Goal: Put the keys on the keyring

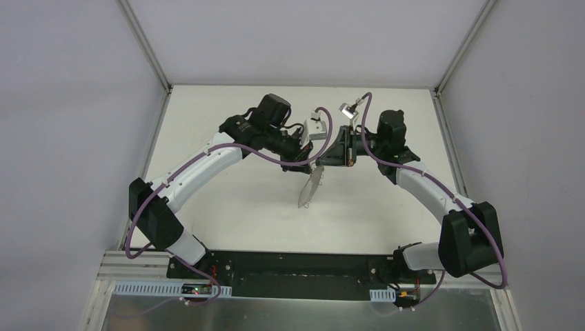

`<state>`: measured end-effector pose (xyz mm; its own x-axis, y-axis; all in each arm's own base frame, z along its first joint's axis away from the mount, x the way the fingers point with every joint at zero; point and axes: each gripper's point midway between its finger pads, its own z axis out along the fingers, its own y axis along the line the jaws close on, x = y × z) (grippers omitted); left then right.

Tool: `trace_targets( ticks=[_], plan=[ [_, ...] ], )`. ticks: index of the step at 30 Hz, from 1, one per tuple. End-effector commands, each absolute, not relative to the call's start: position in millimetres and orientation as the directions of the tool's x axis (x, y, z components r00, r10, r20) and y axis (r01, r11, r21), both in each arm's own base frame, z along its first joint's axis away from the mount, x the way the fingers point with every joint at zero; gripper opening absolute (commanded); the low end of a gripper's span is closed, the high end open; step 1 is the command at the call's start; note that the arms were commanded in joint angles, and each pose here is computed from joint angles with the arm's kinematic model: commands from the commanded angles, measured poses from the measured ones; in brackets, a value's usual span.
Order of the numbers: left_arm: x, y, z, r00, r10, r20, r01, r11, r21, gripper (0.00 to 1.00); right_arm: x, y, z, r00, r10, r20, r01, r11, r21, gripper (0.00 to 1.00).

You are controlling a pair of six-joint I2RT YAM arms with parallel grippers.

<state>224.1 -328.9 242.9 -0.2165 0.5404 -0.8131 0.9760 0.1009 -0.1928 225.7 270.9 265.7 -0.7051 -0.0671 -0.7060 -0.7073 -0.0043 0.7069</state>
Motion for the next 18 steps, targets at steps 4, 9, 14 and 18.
trace_targets(
  ticks=[4, 9, 14, 18],
  plan=[
    [214.6, -334.2, 258.8, -0.179, 0.518, -0.837, 0.982, 0.038, -0.187, 0.00, 230.1, 270.9, 279.9, -0.652, -0.047, -0.757, -0.756, -0.027, 0.654, 0.00],
    [210.9, -330.6, 253.9, -0.179, 0.534, -0.827, 0.981, 0.030, -0.192, 0.00, 232.7, 270.1, 278.4, -0.656, -0.041, -0.754, -0.754, -0.018, 0.657, 0.00],
    [209.5, -327.5, 251.1, -0.173, 0.543, -0.822, 0.982, 0.030, -0.187, 0.00, 235.5, 270.7, 277.3, -0.658, -0.033, -0.752, -0.753, -0.006, 0.658, 0.00],
    [209.2, -327.0, 251.5, -0.167, 0.547, -0.820, 0.983, 0.030, -0.181, 0.00, 236.9, 270.7, 276.6, -0.659, -0.030, -0.751, -0.751, 0.000, 0.660, 0.00]
  ],
)
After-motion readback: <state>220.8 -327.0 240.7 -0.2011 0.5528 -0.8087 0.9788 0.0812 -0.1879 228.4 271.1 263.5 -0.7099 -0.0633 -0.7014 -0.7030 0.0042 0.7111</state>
